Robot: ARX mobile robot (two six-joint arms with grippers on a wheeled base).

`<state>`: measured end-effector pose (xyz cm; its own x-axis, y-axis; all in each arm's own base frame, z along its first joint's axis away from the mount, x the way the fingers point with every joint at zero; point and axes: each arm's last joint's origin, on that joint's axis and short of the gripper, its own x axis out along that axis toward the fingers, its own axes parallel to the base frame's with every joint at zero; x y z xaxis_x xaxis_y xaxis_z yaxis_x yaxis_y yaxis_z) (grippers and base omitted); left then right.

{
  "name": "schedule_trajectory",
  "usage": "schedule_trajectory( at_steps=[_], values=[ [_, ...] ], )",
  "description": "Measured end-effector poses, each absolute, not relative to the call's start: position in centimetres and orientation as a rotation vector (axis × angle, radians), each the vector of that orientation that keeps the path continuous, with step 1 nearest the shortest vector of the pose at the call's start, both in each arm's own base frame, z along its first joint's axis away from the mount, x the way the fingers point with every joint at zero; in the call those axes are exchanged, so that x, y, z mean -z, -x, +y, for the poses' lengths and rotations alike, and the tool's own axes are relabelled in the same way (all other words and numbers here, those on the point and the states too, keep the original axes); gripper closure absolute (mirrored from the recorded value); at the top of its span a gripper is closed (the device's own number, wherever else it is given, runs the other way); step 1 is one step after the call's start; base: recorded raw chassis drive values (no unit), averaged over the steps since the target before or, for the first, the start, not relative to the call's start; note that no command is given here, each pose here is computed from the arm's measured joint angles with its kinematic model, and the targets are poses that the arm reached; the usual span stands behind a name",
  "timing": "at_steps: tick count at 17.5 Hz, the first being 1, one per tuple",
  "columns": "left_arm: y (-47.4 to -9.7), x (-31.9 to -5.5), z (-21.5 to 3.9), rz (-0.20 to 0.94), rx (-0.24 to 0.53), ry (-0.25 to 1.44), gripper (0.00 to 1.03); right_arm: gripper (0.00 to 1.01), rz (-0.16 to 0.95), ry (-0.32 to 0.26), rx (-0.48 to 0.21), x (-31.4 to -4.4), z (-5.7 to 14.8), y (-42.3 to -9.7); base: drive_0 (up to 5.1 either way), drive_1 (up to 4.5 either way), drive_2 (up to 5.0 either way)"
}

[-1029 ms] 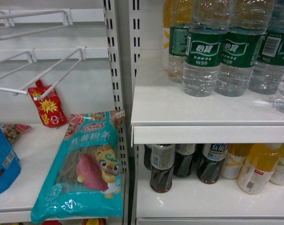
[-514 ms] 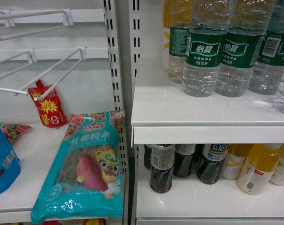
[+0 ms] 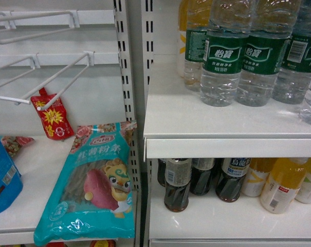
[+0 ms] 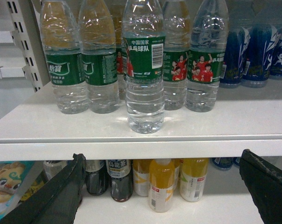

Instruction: Move water from second to third shelf

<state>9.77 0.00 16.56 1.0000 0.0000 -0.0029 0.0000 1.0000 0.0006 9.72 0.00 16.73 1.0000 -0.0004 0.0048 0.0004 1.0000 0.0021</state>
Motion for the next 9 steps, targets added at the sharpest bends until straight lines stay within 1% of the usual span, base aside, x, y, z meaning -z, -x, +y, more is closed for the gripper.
schedule_trajectory(
  at_steps=[9],
  values=[
    [-9.77, -16.56, 0.0, 0.002, 0.0, -0.001, 0.05, 0.03, -0.006, -0.002, 0.001, -16.74, 0.0, -9.72, 0.0, 0.0, 0.0]
  ],
)
